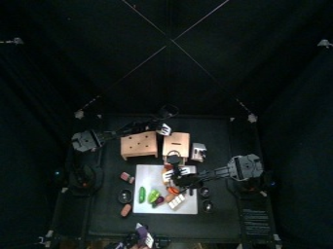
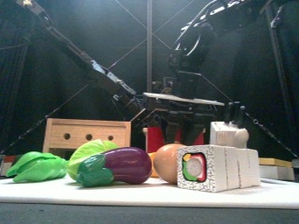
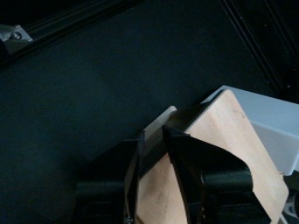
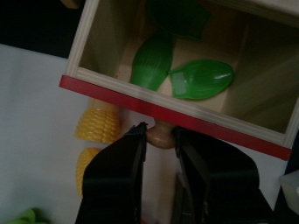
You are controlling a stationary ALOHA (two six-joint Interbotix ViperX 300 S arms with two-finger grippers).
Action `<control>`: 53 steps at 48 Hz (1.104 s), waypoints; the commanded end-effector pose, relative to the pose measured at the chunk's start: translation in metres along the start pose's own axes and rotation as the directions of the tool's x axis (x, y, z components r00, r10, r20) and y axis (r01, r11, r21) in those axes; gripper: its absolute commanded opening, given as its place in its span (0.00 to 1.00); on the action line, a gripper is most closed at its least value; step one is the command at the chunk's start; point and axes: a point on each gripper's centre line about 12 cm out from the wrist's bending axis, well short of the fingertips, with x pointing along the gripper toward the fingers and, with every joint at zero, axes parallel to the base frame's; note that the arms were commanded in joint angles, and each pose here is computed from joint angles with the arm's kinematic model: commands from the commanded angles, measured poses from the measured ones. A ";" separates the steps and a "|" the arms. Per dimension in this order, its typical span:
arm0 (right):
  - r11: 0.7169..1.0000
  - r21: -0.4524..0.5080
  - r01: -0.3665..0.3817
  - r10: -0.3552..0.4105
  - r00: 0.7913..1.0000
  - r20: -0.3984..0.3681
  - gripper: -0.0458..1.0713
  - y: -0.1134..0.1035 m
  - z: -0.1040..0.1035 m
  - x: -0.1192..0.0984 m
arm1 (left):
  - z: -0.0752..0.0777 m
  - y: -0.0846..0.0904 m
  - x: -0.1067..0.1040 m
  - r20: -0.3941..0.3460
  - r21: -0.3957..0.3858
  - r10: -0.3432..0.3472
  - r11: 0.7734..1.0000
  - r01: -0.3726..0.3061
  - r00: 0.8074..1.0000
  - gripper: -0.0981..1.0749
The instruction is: Open drawer
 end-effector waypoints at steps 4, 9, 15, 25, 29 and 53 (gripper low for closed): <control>0.999 0.019 -0.042 0.042 0.999 0.010 0.54 0.008 0.004 -0.027 | 0.012 -0.007 -0.006 0.034 0.010 -0.016 1.000 0.016 0.999 0.66; 0.999 0.015 -0.045 0.045 0.999 0.007 0.54 0.010 0.000 -0.032 | 0.012 -0.007 -0.006 0.034 0.009 -0.015 1.000 0.015 0.999 0.66; 0.999 0.011 -0.053 0.053 0.999 0.000 0.54 0.013 -0.005 -0.035 | 0.012 -0.007 -0.006 0.034 0.009 -0.015 1.000 0.015 0.999 0.66; 0.999 0.006 -0.048 0.048 0.999 -0.011 0.54 0.016 -0.011 -0.032 | 0.012 -0.007 -0.006 0.033 0.009 -0.016 1.000 0.015 0.999 0.66; 0.999 0.009 -0.042 0.042 0.999 -0.020 0.54 0.015 -0.014 -0.032 | 0.012 -0.006 -0.006 0.031 0.009 -0.015 1.000 0.015 0.999 0.66; 0.999 -0.016 -0.047 0.047 0.999 0.003 0.66 0.015 -0.014 -0.031 | 0.013 -0.007 -0.007 0.042 0.011 -0.016 1.000 0.015 0.999 0.66</control>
